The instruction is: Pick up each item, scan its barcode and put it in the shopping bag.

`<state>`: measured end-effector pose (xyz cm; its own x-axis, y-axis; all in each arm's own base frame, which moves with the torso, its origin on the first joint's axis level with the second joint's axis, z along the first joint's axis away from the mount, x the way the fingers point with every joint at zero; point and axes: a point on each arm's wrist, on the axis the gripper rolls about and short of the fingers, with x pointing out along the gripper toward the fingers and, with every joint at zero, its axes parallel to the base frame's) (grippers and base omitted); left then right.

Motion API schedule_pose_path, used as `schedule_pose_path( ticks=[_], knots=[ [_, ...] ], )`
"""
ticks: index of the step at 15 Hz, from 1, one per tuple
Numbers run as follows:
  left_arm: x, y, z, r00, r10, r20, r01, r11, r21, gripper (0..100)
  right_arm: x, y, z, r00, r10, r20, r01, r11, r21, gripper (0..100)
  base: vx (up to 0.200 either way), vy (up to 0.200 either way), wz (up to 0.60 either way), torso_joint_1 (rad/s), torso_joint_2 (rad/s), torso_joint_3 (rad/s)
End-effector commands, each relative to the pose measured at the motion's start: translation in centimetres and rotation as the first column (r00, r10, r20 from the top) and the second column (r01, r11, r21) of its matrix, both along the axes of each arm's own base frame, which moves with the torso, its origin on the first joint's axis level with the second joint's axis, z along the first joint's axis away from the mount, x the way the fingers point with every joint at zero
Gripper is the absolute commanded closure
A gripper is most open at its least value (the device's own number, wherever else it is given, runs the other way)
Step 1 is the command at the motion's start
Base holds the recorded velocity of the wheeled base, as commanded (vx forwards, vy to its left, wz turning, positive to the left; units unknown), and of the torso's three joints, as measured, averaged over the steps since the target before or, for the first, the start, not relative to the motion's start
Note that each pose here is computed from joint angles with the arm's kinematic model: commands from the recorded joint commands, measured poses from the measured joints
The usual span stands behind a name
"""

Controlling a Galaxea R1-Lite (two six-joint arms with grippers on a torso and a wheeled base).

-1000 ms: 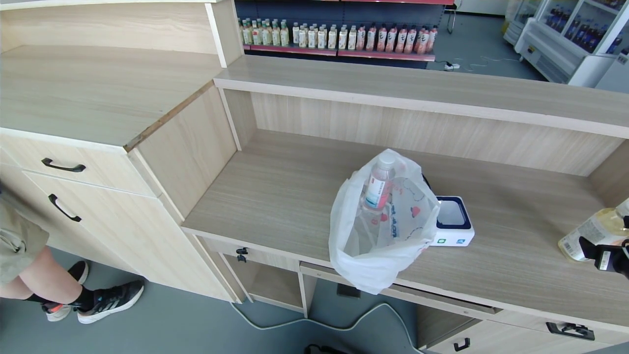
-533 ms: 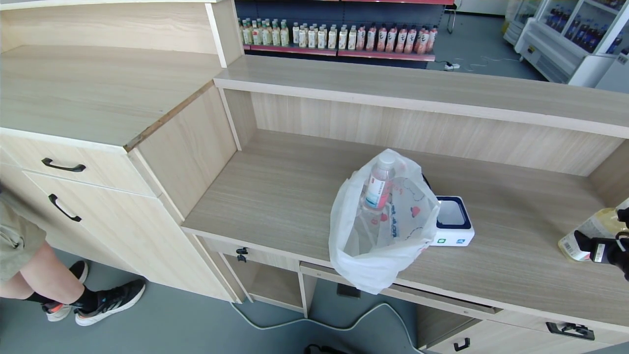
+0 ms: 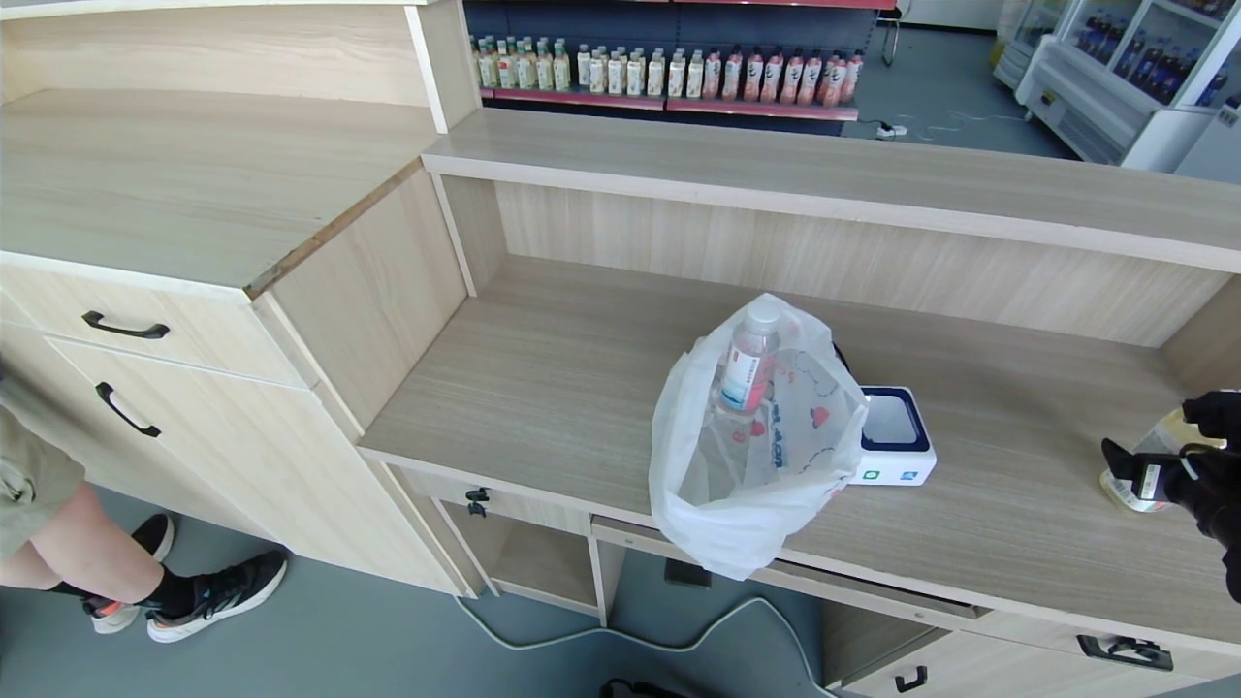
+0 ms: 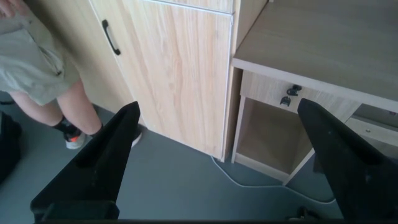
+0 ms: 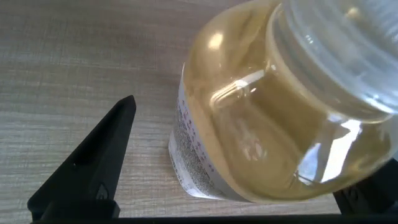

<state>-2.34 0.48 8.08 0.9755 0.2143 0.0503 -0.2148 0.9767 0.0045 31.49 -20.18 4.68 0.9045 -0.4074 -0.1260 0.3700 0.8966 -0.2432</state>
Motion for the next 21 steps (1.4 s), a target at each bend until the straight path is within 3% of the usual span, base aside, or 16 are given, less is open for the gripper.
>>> schedule_pose_path(
  ticks=[1,13,14,21],
  knots=[
    [0.0,0.0,0.0,1.0,0.0,0.001,0.0,1.0,0.0,0,0.4,0.1,-0.5,1.0,0.009,-0.005,-0.009,1.0,0.002,0,0.0,0.0,0.0,0.0,0.0,0.0],
    [0.0,0.0,0.0,1.0,0.0,0.001,0.0,1.0,0.0,0,2.8,-0.1,-2.2,0.999,0.033,0.02,-0.033,0.999,0.018,0,0.0,0.0,0.0,0.0,0.0,0.0],
    [0.0,0.0,0.0,1.0,0.0,0.001,0.0,1.0,0.0,0,3.2,0.2,-2.0,0.998,0.044,0.038,-0.045,0.999,0.021,100,0.0,0.0,0.0,0.0,0.0,0.0],
    [0.0,0.0,0.0,1.0,0.0,0.001,0.0,1.0,0.0,0,4.5,1.4,-0.3,0.991,0.078,0.109,-0.081,0.996,0.031,100,0.0,0.0,0.0,0.0,0.0,0.0]
  ],
)
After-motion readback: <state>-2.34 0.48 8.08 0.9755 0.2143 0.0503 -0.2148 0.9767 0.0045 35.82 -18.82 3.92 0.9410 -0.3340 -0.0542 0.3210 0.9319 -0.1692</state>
